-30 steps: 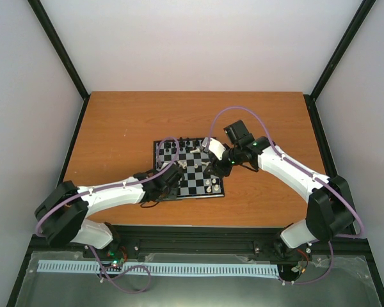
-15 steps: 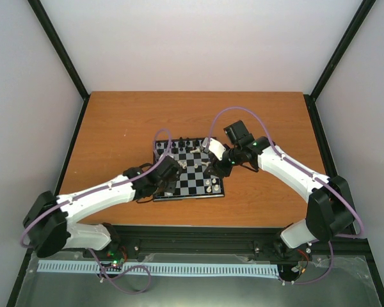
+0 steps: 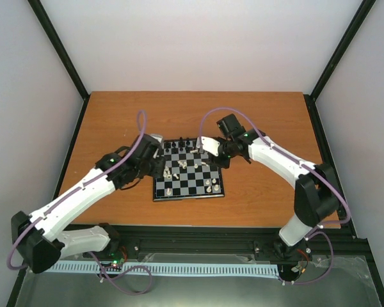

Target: Set up the chess pieces on the board

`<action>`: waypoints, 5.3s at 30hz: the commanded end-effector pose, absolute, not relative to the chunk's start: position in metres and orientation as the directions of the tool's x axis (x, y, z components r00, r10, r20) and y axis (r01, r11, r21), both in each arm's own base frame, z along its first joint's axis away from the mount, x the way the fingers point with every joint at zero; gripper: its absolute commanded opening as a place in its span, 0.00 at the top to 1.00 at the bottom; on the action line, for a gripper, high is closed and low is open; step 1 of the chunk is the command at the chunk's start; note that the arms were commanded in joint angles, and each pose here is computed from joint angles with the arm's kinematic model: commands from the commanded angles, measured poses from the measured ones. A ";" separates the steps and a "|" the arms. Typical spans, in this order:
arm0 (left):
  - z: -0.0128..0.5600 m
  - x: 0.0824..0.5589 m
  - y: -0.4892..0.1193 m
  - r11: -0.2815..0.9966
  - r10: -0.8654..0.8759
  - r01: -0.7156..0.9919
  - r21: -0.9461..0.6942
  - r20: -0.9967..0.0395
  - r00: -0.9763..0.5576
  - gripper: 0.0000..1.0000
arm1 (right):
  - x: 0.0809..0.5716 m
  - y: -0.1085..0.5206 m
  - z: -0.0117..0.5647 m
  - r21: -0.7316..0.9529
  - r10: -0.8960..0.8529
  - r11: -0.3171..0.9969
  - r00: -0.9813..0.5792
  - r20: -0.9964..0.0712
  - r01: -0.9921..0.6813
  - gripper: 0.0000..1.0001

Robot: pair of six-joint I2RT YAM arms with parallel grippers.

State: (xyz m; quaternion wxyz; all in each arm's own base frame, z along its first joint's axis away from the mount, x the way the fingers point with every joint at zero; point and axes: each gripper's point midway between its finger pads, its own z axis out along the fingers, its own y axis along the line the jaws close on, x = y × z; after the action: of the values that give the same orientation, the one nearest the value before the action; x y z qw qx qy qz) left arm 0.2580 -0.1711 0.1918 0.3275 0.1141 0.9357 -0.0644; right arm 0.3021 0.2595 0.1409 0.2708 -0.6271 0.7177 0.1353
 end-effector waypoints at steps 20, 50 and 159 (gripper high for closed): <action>0.185 0.259 -0.132 0.969 0.075 0.208 -0.136 -0.637 -0.767 0.36 | 0.402 0.303 0.063 -0.231 -0.913 -0.068 0.154 -0.379 -0.971 0.65; 0.183 0.262 -0.130 0.962 0.057 0.210 -0.173 -0.627 -0.777 0.37 | 0.398 0.294 0.045 -0.150 -0.943 -0.023 0.071 -0.325 -0.988 0.67; 0.236 0.264 -0.299 0.533 -0.132 0.382 -0.755 -0.521 -0.844 0.88 | 0.249 0.281 0.207 0.184 -0.531 0.225 -0.279 -0.800 -0.957 0.61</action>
State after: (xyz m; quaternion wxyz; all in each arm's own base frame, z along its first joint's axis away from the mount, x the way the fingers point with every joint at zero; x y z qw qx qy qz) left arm 0.2580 -0.3019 0.2193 0.2421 0.0593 0.8281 -0.5021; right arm 0.2436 0.2819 0.2035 0.3050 -0.5277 0.7183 0.3354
